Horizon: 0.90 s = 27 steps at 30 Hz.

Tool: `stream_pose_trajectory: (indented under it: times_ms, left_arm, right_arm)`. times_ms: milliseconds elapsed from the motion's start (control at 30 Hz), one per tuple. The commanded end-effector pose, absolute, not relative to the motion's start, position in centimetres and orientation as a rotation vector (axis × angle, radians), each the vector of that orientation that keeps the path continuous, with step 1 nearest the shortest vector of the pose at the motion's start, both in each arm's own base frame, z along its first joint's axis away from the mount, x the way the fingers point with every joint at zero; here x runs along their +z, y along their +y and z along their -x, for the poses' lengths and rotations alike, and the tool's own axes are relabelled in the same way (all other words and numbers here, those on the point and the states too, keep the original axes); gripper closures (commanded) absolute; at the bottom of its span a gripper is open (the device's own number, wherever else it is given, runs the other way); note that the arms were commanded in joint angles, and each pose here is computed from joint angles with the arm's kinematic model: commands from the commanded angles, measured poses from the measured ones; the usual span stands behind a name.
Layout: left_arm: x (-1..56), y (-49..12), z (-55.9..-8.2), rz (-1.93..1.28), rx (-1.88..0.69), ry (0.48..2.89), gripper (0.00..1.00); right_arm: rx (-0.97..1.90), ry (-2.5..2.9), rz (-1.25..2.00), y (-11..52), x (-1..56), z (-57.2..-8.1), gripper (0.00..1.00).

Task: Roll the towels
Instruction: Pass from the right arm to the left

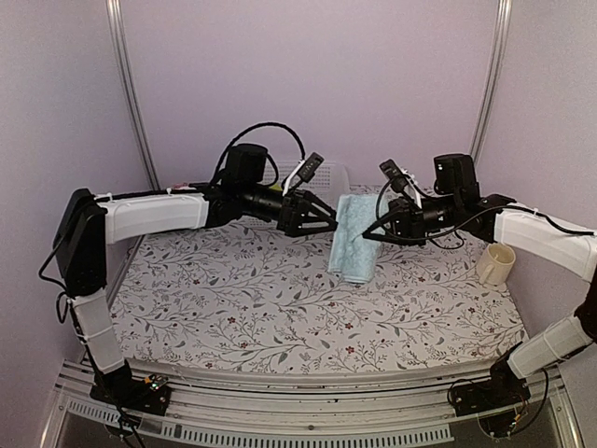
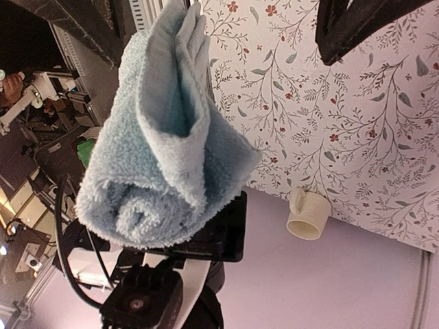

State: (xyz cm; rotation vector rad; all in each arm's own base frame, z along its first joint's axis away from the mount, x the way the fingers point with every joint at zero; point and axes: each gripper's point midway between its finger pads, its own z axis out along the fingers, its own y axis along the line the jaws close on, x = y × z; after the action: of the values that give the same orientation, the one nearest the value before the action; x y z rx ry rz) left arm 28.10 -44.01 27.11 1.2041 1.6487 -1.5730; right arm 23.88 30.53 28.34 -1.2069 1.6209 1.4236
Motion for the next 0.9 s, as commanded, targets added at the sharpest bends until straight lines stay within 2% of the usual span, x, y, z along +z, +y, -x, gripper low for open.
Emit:
stream_pose_trajectory:
  times_ms: [0, 267, 433, 567, 700, 867]
  left_arm:
    - [27.4, -46.3, -25.7, -1.339, -1.593, 1.544, 0.03]
    - [26.0, -47.5, -24.5, -1.359, -1.619, 1.598, 0.04]
    - [24.6, -47.9, -26.9, -1.251, -1.499, 1.736, 0.06]
    - [23.9, -48.0, -28.5, -1.164, -1.412, 1.805, 0.11]
    - [24.3, -48.8, -28.5, -1.155, -1.38, 1.795, 0.16]
    - [22.2, -50.0, -28.8, -1.161, -1.363, 1.834, 0.24]
  right_arm:
    - [1.382, 1.523, 1.225, 30.6, 30.9, -24.3, 0.93]
    - [1.203, 1.648, 1.049, 30.7, 30.3, -28.9, 0.93]
    - [1.073, 1.779, 0.855, 29.8, 29.0, -32.2, 0.93]
    - [1.046, 1.828, 0.762, 29.2, 28.0, -33.0, 0.93]
    - [1.098, 1.834, 0.717, 29.4, 27.8, -32.9, 0.93]
    - [1.128, 1.849, 0.711, 30.2, 27.4, -32.6, 0.92]
